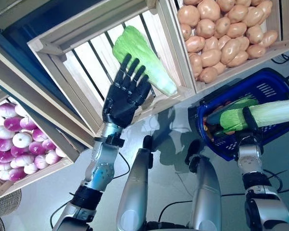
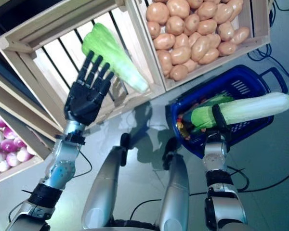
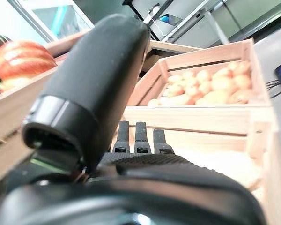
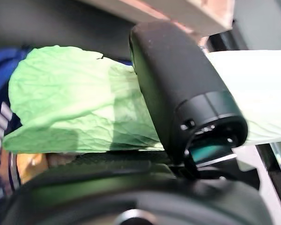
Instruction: Put vegetables into the basket
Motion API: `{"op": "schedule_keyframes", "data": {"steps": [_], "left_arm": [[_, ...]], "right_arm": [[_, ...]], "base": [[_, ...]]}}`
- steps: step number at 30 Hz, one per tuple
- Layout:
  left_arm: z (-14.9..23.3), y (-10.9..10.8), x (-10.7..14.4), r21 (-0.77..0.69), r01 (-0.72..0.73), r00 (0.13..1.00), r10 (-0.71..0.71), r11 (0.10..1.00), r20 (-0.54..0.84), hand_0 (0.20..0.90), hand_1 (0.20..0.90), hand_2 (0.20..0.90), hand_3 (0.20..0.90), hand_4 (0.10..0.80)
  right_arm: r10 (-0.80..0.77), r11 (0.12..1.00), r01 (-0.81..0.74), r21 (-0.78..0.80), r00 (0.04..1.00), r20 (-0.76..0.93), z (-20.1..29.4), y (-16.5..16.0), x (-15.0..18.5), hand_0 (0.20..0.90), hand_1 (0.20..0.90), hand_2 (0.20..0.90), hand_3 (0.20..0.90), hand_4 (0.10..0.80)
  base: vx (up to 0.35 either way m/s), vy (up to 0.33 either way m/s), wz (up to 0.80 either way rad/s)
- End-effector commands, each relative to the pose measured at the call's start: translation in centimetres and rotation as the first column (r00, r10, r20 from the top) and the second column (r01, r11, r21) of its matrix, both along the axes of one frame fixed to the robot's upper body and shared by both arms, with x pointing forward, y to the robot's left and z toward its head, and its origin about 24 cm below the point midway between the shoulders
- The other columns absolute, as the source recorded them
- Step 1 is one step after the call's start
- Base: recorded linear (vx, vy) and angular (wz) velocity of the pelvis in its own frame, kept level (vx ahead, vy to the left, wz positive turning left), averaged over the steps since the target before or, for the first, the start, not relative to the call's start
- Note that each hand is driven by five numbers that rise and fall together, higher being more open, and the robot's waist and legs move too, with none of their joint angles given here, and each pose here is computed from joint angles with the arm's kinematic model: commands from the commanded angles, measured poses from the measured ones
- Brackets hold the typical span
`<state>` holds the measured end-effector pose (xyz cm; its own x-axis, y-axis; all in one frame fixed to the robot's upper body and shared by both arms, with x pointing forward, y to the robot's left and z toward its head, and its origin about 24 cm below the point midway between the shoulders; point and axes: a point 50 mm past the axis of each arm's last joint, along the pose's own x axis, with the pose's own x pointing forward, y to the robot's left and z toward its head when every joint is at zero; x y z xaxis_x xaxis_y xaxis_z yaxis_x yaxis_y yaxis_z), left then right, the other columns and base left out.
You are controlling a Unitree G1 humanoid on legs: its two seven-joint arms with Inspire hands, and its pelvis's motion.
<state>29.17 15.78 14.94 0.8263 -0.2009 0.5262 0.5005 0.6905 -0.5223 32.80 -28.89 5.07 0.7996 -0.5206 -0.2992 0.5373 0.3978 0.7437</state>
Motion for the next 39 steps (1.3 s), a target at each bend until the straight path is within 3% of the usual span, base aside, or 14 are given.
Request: {"op": "schedule_keyframes", "data": {"steps": [1,3,14,18,22,30,32,33,34,35,36,39], "left_arm": [[6.7,-0.7,-2.2,-0.044,0.017,0.930,0.000,0.999,0.368,0.900,0.900,0.900,0.900,0.800],[7.1,-0.8,-2.1,-0.036,0.011,0.929,0.003,0.999,0.371,0.900,0.900,0.900,0.900,0.800],[7.4,-0.8,-2.3,-0.003,0.022,0.930,-0.020,1.000,0.368,0.900,0.900,0.900,0.900,0.800],[7.4,-0.9,-2.3,0.013,0.010,0.932,-0.014,1.000,0.363,0.900,0.900,0.900,0.900,0.800],[7.5,-0.9,-2.3,0.028,-0.001,0.932,-0.009,1.000,0.362,0.900,0.900,0.900,0.900,0.800],[7.8,-0.6,-2.0,0.032,0.011,0.928,-0.023,0.999,0.371,0.900,0.900,0.900,0.900,0.800],[7.9,-0.6,-1.9,0.029,0.014,0.926,-0.024,0.999,0.376,0.900,0.900,0.900,0.900,0.800],[7.9,-0.6,-1.9,0.028,0.016,0.925,-0.025,0.999,0.379,0.900,0.900,0.900,0.900,0.800],[7.9,-0.6,-1.9,0.027,0.015,0.925,-0.024,1.000,0.379,0.900,0.900,0.900,0.900,0.800],[7.9,-0.6,-1.8,0.027,0.014,0.926,-0.023,1.000,0.377,0.900,0.900,0.900,0.900,0.800],[7.8,-0.6,-1.6,0.021,0.018,0.929,-0.025,1.000,0.370,0.900,0.900,0.900,0.900,0.800],[8.1,-0.5,-1.3,0.017,0.026,0.927,-0.030,1.000,0.373,0.900,0.900,0.900,0.900,0.800]], "right_arm": [[-0.088,0.983,0.082,-0.167,0.996,-0.028,2.3,-3.2,-0.6,0.300,0.300,0.300,0.300,0.400],[-0.099,0.973,0.060,-0.221,0.981,-0.168,1.1,-3.1,-0.8,0.300,0.300,0.300,0.300,0.400],[-0.103,0.961,-0.039,-0.274,0.868,-0.486,-2.7,-5.1,-2.9,0.300,0.300,0.300,0.300,0.400],[-0.221,0.930,0.024,-0.366,0.833,-0.507,-1.9,-5.5,-2.9,0.300,0.300,0.300,0.300,0.400],[-0.244,0.932,0.050,-0.358,0.818,-0.520,-1.6,-5.6,-2.9,0.300,0.300,0.300,0.300,0.400],[-0.306,0.908,0.144,-0.394,0.869,-0.387,1.8,-6.4,-1.6,0.309,0.309,0.309,0.309,0.406],[-0.336,0.895,0.195,-0.402,0.887,-0.318,3.3,-6.4,-1.1,0.364,0.364,0.364,0.364,0.442],[-0.347,0.886,0.217,-0.410,0.897,-0.275,4.2,-6.3,-0.8,0.472,0.472,0.472,0.472,0.515],[-0.347,0.885,0.219,-0.410,0.898,-0.270,4.4,-6.2,-0.7,0.514,0.514,0.514,0.514,0.543],[-0.347,0.881,0.223,-0.417,0.904,-0.249,5.1,-6.0,-0.3,0.756,0.756,0.756,0.756,0.704],[-0.344,0.877,0.216,-0.429,0.906,-0.248,5.5,-5.9,-0.1,0.900,0.900,0.900,0.900,0.800],[-0.335,0.872,0.213,-0.441,0.916,-0.222,6.5,-6.3,0.2,0.900,0.900,0.900,0.900,0.800]], "base": [[0.016,-0.069,0.05],[0.009,-0.059,0.01],[-0.001,-0.025,-0.03],[-0.025,-0.050,0.05],[0.040,-0.054,-0.03],[-0.016,-0.034,0.03],[0.000,0.000,0.00],[0.000,0.000,0.00],[0.016,0.014,-0.03],[0.079,0.022,-0.03],[0.104,0.035,-0.04],[0.019,0.036,-0.01]]}}
